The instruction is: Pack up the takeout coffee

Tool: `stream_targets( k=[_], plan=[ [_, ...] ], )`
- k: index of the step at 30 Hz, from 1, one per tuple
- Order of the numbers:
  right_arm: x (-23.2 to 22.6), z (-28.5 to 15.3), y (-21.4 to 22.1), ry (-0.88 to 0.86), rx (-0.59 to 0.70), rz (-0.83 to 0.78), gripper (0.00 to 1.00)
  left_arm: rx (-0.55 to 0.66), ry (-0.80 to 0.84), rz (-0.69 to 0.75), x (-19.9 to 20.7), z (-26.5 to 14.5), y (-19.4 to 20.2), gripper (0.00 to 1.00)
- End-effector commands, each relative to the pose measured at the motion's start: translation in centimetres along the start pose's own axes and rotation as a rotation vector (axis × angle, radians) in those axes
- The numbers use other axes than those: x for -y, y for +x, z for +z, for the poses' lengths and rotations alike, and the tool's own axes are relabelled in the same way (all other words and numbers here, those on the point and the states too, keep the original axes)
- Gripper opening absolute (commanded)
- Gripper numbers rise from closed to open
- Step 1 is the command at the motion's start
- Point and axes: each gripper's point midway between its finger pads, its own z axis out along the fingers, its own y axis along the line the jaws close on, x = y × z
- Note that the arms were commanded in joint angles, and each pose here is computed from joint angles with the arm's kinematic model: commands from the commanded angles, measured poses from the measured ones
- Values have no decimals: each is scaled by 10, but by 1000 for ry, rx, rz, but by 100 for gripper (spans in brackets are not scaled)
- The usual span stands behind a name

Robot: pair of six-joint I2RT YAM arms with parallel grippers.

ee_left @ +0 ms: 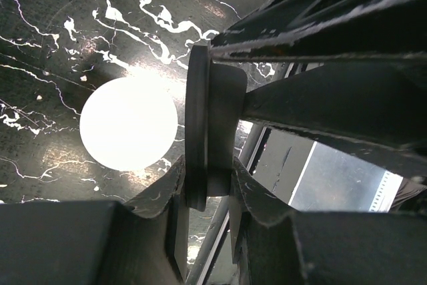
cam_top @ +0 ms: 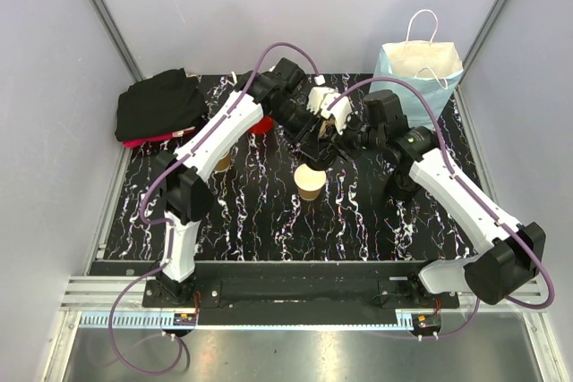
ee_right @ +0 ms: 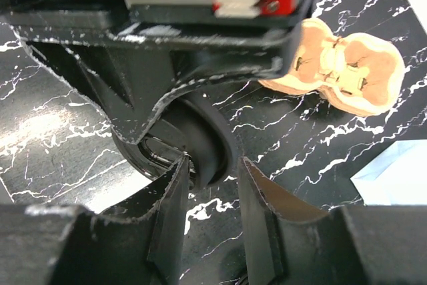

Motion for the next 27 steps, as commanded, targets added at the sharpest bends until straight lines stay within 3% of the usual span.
stream_targets(
  k=[1, 13, 19, 20, 23, 27],
  plan=[
    [1, 1, -5, 35, 31, -18, 41, 64, 28, 52, 21, -16, -13, 22],
    [5, 2, -1, 68, 29, -19, 38, 67, 38, 54, 24, -17, -13, 22],
    [6, 5, -2, 71, 43, -5, 28, 73, 48, 59, 28, -19, -14, 23],
    [6, 5, -3, 74, 45, -1, 23, 76, 48, 62, 28, -20, -14, 24],
    [4, 6, -3, 62, 50, 10, 15, 78, 47, 62, 29, -21, -15, 29],
    [1, 4, -5, 48, 46, 32, 6, 91, 33, 73, 28, -24, -18, 44]
  ],
)
